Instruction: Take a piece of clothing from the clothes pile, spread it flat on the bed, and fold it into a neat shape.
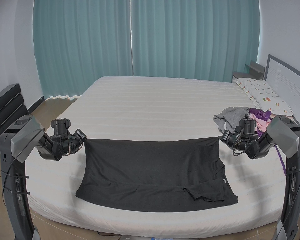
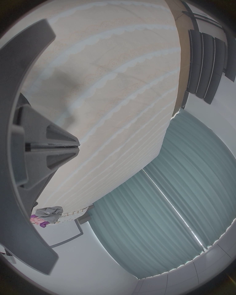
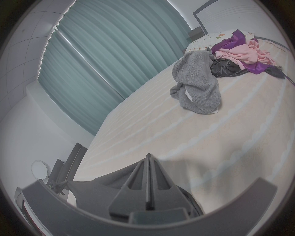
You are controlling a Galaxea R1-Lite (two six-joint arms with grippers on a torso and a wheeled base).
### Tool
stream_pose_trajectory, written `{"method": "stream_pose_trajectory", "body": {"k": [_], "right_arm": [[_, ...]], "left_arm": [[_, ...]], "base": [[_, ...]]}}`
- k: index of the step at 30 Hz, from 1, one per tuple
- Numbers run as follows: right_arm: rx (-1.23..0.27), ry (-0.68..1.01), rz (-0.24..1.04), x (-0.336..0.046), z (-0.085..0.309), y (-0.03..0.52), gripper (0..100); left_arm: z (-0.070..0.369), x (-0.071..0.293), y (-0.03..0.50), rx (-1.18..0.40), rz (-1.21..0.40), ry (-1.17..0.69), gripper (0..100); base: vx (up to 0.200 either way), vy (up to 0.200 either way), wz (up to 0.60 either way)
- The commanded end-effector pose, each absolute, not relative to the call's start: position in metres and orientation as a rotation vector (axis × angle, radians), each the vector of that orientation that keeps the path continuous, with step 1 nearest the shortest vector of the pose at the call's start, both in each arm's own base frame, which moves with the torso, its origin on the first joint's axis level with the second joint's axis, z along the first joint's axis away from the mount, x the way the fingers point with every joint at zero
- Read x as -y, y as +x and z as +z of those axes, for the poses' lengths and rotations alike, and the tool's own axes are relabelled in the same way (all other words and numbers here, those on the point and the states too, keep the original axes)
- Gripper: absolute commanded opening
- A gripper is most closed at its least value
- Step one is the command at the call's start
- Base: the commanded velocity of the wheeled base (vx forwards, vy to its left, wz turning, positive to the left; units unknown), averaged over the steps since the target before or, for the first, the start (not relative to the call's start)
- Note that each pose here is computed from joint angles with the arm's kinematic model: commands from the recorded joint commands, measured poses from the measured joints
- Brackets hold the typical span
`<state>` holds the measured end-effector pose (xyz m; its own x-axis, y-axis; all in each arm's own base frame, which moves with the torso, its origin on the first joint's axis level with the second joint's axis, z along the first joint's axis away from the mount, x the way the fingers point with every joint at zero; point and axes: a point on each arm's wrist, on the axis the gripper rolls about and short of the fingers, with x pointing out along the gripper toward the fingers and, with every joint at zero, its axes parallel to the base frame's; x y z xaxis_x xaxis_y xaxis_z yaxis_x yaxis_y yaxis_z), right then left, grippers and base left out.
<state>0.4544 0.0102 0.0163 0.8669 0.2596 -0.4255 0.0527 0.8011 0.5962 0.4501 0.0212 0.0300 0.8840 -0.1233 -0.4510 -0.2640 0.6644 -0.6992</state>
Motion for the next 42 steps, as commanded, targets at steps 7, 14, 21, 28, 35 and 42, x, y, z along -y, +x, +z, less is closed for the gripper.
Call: {"method": "stream_pose_trajectory", "body": {"k": [7,14,21,28,35,42], "right_arm": [[-0.554,0.639,0.118,-0.014,0.008,0.451,0],[-0.560,0.645,0.131,-0.015,0.018,0.441,0],[-0.577,0.659,0.153,-0.009,0.029,0.423,0],[-0.631,0.675,0.157,-0.002,0.026,0.401,0],[-0.729,0.689,0.153,0.003,0.007,0.379,0],[-0.796,0.654,0.165,0.012,-0.007,0.360,0]], "left_arm": [[0.028,-0.018,0.447,-0.508,0.081,-0.848,0],[0.027,-0.018,0.438,-0.532,0.092,-0.849,0],[0.028,-0.022,0.426,-0.503,0.091,-0.852,0],[0.026,-0.019,0.412,-0.529,0.081,-0.826,0],[0.009,-0.018,0.394,-0.607,0.096,-0.766,0],[-0.003,-0.017,0.374,-0.667,0.100,-0.726,0]], "base": [[0.000,0.000,0.00],[0.000,0.000,0.00],[0.000,0.000,0.00],[0.000,0.000,0.00],[0.000,0.000,0.00],[0.000,0.000,0.00]]}}
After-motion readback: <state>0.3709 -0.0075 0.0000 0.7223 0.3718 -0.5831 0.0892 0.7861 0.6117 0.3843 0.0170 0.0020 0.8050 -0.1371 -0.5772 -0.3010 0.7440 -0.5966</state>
